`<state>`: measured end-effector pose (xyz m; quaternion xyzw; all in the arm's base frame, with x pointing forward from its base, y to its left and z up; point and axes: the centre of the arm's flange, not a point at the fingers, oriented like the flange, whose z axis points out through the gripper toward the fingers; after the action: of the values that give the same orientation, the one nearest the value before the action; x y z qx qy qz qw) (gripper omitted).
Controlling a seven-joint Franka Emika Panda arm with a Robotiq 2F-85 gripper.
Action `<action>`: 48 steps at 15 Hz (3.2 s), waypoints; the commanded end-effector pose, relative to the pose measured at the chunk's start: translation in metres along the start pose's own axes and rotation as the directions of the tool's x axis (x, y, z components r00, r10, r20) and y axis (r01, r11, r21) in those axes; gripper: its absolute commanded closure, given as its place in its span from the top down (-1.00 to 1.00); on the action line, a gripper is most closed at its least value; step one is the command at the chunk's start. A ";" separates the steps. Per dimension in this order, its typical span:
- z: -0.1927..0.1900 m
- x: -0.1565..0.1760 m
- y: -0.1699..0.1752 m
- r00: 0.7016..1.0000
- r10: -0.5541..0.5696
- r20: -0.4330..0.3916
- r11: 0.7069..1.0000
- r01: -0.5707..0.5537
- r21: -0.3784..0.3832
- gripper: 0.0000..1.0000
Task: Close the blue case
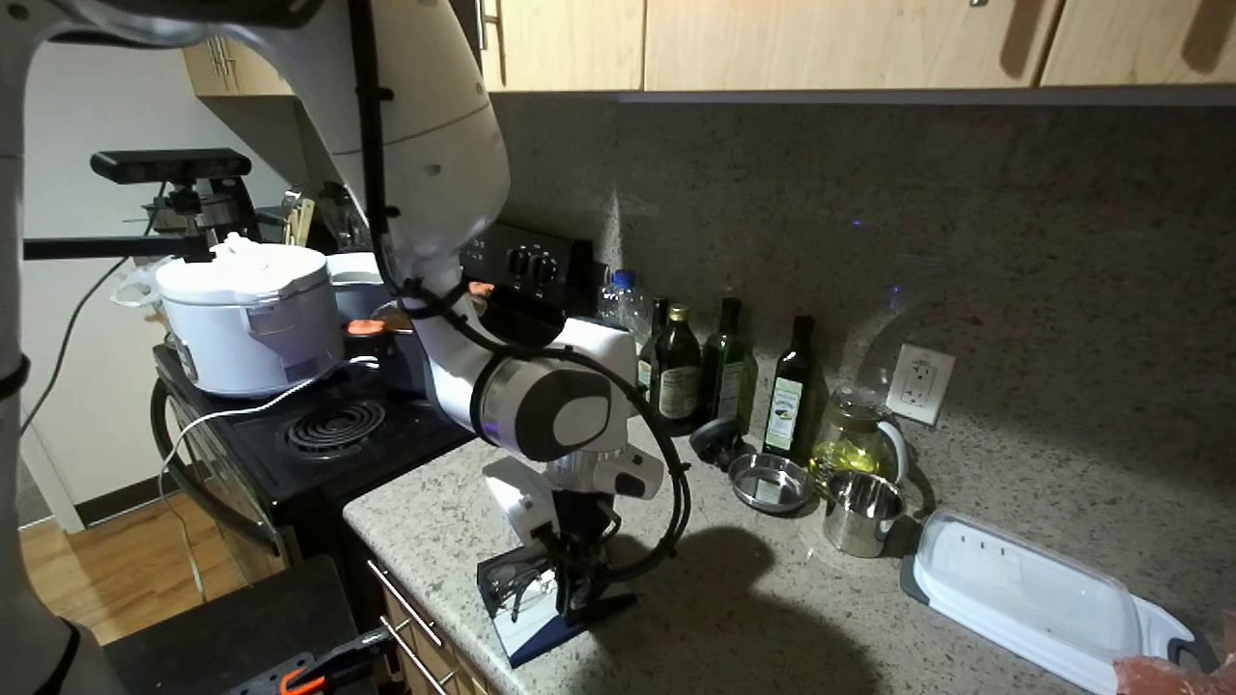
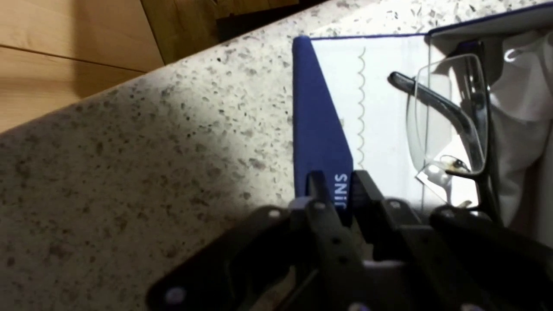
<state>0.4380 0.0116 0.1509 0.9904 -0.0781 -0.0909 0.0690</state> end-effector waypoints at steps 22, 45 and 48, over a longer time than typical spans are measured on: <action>0.011 -0.025 0.009 0.997 0.073 0.025 0.995 -0.072 -0.063 -0.62; 0.003 -0.048 0.099 0.977 0.211 0.039 0.907 -0.211 0.364 0.38; 0.011 -0.047 0.108 0.982 0.189 0.023 0.884 -0.180 0.432 0.40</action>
<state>0.3835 -0.0806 0.1729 0.9710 -0.2002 -0.0663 -0.1128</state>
